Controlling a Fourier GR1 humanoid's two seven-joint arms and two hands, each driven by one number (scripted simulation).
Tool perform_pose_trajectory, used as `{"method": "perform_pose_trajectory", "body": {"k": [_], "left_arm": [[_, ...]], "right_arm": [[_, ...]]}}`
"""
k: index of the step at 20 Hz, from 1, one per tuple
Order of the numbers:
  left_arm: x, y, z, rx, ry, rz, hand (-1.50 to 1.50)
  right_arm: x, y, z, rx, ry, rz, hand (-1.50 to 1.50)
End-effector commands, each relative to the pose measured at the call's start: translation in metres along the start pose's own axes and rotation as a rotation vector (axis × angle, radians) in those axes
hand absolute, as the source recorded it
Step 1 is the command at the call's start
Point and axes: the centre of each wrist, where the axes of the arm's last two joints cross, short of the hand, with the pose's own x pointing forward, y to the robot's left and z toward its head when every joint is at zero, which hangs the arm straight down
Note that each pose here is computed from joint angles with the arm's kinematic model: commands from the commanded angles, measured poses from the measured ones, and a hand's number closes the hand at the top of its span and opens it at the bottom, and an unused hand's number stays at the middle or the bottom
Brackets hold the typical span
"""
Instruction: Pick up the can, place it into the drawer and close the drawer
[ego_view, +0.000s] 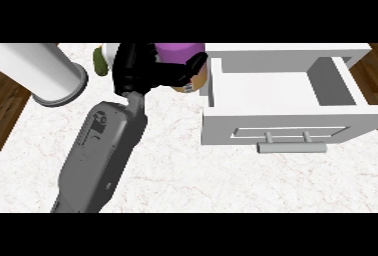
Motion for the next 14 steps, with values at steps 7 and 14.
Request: {"method": "perform_pose_trajectory", "body": {"k": [7,14], "left_arm": [[0.027,-0.056,-0.033,-0.008,-0.007,-0.028,1.5],[0.033,-0.085,-0.045,-0.012,-0.009,-0.043,1.5]], "right_arm": [[0.003,0.007,-0.005,0.028,-0.002,-0.009,-1.5],[0.002,-0.002,-0.007,0.004,-0.02,-0.007,-1.5]]}}
